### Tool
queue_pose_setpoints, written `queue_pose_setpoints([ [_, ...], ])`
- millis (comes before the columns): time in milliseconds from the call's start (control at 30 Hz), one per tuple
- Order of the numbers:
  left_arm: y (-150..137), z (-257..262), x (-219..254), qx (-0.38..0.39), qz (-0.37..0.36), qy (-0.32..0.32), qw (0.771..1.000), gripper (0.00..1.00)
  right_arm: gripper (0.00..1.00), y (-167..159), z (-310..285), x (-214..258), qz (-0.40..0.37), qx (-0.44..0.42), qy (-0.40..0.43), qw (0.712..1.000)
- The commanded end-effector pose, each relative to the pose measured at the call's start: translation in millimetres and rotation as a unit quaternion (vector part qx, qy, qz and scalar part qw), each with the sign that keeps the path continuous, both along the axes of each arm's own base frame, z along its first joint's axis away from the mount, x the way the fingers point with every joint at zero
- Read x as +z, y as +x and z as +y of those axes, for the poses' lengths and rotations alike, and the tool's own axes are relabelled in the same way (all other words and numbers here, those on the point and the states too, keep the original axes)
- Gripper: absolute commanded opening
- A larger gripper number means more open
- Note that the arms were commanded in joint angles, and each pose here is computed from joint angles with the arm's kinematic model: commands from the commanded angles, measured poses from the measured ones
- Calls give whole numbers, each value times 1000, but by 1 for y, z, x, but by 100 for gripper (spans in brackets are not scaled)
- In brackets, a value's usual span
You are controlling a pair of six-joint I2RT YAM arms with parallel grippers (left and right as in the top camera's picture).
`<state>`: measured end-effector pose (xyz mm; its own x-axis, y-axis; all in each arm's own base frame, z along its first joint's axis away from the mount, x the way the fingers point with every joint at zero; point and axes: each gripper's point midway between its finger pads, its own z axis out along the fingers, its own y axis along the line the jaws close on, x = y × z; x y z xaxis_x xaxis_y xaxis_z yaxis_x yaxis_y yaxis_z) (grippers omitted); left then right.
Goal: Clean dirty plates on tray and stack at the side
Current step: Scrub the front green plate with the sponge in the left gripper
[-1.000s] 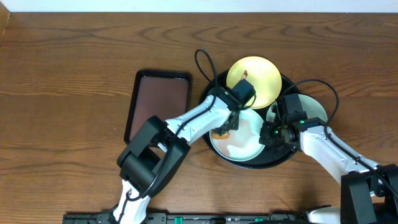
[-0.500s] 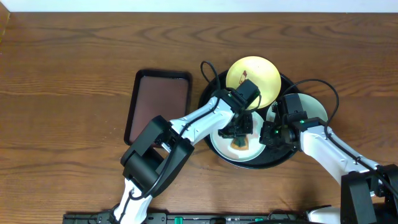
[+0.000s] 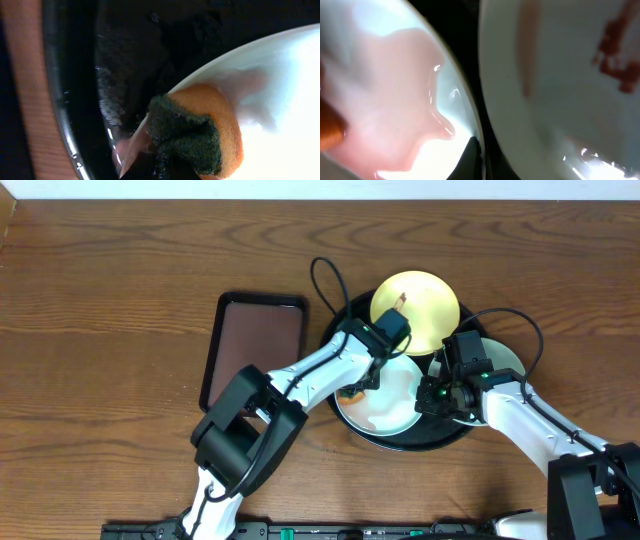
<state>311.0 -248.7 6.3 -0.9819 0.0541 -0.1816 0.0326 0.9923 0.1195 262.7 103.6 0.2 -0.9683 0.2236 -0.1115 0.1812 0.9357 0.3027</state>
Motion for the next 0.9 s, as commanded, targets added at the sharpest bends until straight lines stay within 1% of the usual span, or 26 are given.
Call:
queue_pose_setpoints([
  [0,24,59,-8,-19,-73,168,983,7,1,-17,-30,-23,31,-16,-82,996],
  [167,30,58,8,-61,-117,225,965,7,1,-17,-30,-23,31,-16,-82,996],
  [267,34,59,25,-69,-145,249,955,7,1,-17,-30,-23,33,-16,-82,996],
  [400,41,58,47,-50,-162,231,958,7,1,-19,-31,-23,37,-16,-83,996],
  [467,48,62,68,-29,-179,208,961,7,1,-21,-31,-23,41,-15,-84,995],
  [600,52,70,99,14,-174,119,977,7,1,-22,-31,-23,42,-15,-85,995],
  [667,50,70,111,35,-160,59,985,7,1,-22,-31,-23,42,-15,-85,995],
  [767,43,56,118,46,-120,-45,991,7,1,-23,-32,-24,44,-15,-85,995],
  [867,28,23,116,30,-59,-147,987,7,1,-23,-32,-24,43,-15,-85,995],
])
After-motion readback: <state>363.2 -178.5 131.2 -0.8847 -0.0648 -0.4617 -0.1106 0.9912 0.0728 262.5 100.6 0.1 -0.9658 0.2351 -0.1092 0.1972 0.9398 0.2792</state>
